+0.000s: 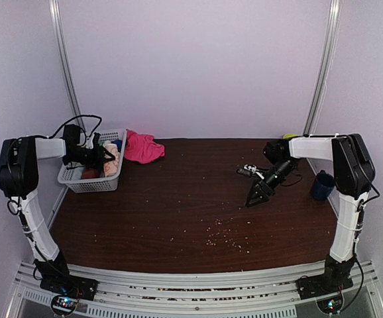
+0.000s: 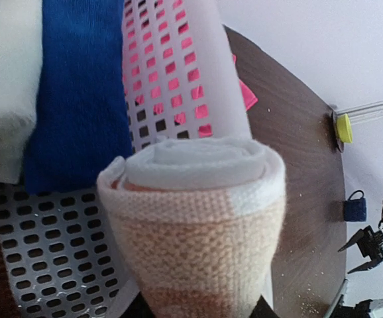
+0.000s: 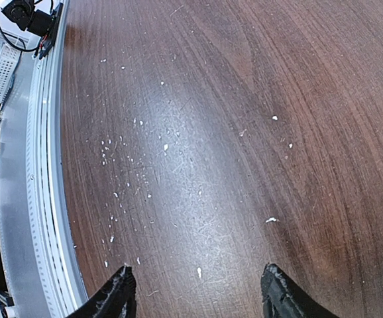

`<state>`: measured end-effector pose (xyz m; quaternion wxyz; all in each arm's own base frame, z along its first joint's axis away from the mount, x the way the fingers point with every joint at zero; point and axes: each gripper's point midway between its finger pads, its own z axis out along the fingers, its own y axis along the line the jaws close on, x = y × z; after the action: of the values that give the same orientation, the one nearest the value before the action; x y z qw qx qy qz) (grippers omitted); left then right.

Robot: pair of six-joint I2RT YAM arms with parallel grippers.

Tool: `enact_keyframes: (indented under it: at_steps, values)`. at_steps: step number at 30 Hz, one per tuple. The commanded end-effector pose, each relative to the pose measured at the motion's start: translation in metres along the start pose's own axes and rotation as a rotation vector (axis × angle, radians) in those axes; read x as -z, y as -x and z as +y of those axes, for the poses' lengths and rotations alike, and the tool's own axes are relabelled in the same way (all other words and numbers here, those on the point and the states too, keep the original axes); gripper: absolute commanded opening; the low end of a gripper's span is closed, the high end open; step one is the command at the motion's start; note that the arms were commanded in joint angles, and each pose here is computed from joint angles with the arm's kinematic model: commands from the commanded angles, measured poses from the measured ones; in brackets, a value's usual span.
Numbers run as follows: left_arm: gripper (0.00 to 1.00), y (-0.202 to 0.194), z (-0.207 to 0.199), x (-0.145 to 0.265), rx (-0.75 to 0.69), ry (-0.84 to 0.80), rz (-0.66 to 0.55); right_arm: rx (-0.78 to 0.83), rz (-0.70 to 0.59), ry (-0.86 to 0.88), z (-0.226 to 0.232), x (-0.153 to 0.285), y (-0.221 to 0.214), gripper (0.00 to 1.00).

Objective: Roll the towels
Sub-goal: Place the towel in the bin.

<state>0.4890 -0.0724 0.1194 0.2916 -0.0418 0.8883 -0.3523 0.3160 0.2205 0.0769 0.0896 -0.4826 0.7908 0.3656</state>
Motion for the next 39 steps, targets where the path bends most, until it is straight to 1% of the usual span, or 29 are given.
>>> enact_keyframes:
  at_steps: [1, 5, 10, 11, 15, 17, 18, 22, 26, 29, 32, 36, 37, 39]
  values:
    - [0.32, -0.001, -0.014, 0.000, 0.063, -0.192, 0.047, 0.012, -0.011, 0.006, 0.001, 0.001, 0.004, 0.65]
    - [0.32, -0.001, -0.003, -0.005, 0.126, -0.243, 0.085, 0.010, -0.008, 0.004, 0.000, 0.000, 0.003, 0.65]
    - [0.33, -0.008, 0.014, -0.015, 0.178, -0.222, 0.126, 0.008, -0.009, -0.002, -0.002, -0.001, 0.003, 0.65]
    - [0.33, -0.008, 0.021, -0.017, 0.182, -0.190, 0.124, 0.008, -0.010, -0.002, -0.002, -0.001, 0.004, 0.64]
    - [0.34, -0.017, 0.051, -0.023, 0.197, -0.068, 0.178, 0.012, -0.011, -0.003, -0.001, 0.000, 0.004, 0.64]
    - [0.34, -0.017, 0.066, -0.021, 0.197, 0.007, 0.188, 0.012, -0.012, -0.004, -0.001, 0.000, 0.004, 0.64]
    - [0.36, -0.015, 0.072, -0.019, 0.189, 0.046, 0.189, 0.012, -0.013, -0.003, -0.001, 0.000, 0.004, 0.64]
    - [0.38, -0.010, 0.086, -0.015, 0.172, 0.140, 0.207, 0.011, -0.014, -0.001, -0.001, -0.001, 0.004, 0.63]
    - [0.44, -0.009, 0.100, -0.011, 0.162, 0.232, 0.227, 0.013, -0.012, 0.002, 0.000, -0.002, 0.005, 0.63]
    - [0.58, -0.011, 0.104, -0.010, 0.164, 0.257, 0.231, 0.017, -0.013, 0.000, 0.000, -0.001, 0.006, 0.63]
    - [0.61, -0.012, 0.107, -0.006, 0.160, 0.287, 0.229, 0.015, -0.010, 0.002, 0.000, -0.003, 0.005, 0.63]
    - [0.61, -0.011, 0.104, -0.003, 0.159, 0.291, 0.210, 0.014, -0.005, 0.003, 0.000, -0.005, 0.005, 0.62]
    - [0.59, -0.009, 0.103, -0.002, 0.161, 0.296, 0.200, 0.014, -0.004, 0.003, 0.000, -0.005, 0.005, 0.62]
    - [0.48, -0.005, 0.099, -0.001, 0.164, 0.279, 0.180, 0.015, -0.003, 0.001, 0.001, -0.005, 0.005, 0.62]
